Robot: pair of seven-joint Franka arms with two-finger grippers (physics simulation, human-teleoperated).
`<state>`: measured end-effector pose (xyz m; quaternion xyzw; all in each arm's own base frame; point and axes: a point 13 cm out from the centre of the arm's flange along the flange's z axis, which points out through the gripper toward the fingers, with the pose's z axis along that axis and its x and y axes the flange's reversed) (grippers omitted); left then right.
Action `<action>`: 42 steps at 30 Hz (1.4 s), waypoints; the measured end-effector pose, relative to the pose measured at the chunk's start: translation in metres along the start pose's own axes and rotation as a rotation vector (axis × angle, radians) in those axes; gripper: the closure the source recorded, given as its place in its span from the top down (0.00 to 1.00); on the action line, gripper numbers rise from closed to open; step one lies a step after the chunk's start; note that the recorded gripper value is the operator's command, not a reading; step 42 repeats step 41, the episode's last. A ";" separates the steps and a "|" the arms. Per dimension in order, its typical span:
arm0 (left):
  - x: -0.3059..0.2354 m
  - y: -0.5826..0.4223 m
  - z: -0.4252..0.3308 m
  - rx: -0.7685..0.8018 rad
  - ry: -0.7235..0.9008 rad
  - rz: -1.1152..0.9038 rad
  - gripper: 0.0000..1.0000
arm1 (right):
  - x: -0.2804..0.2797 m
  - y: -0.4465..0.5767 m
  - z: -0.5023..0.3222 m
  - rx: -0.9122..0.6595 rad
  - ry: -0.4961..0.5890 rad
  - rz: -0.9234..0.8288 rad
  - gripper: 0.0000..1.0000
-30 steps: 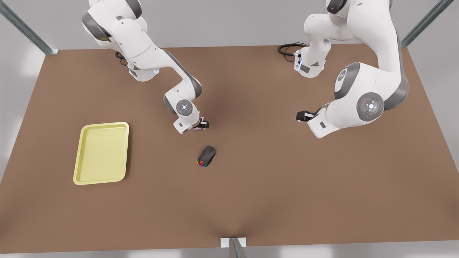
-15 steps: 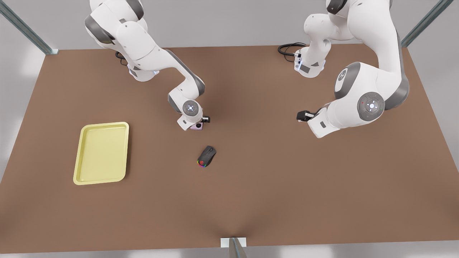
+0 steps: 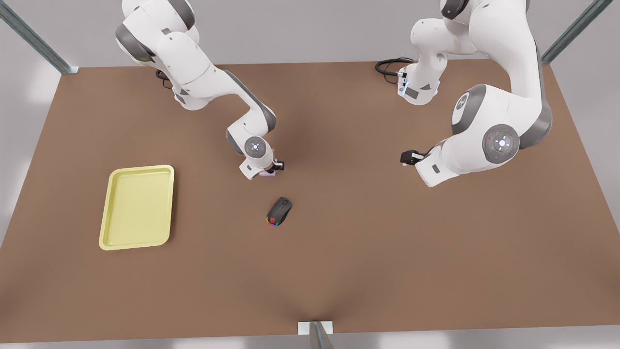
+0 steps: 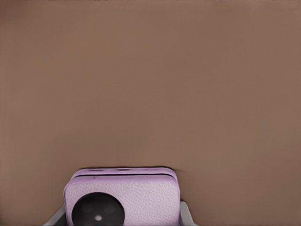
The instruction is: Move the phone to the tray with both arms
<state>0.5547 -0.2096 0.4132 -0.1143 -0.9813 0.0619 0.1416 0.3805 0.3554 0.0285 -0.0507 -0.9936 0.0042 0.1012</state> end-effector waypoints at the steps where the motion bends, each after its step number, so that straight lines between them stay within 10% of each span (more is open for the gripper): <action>1: 0.000 0.000 0.000 0.000 0.000 0.000 1.00 | -0.001 0.001 -0.002 -0.004 -0.005 0.000 0.77; 15: 0.002 -0.004 -0.024 0.002 -0.047 0.010 1.00 | -0.200 -0.178 -0.103 -0.041 -0.148 0.267 0.72; 23: 0.007 0.001 -0.034 -0.007 -0.058 -0.001 1.00 | -0.188 -0.422 -0.093 -0.031 -0.053 0.379 0.72; 24: 0.007 0.003 -0.033 -0.009 -0.056 -0.003 1.00 | -0.184 -0.447 -0.085 -0.032 -0.038 0.381 0.75; 25: 0.007 0.004 -0.033 -0.010 -0.055 -0.006 1.00 | -0.179 -0.462 -0.076 -0.032 -0.022 0.368 1.00; 30: 0.008 0.007 -0.034 -0.012 -0.053 -0.012 1.00 | -0.179 -0.475 -0.070 -0.025 -0.013 0.220 1.00; 37: 0.011 0.017 -0.035 -0.051 -0.047 -0.023 1.00 | -0.261 -0.391 -0.402 0.021 -0.351 -0.048 1.00; 42: 0.016 0.032 -0.031 -0.111 -0.020 -0.038 1.00 | -0.187 -0.357 -0.413 0.016 -0.233 -0.106 1.00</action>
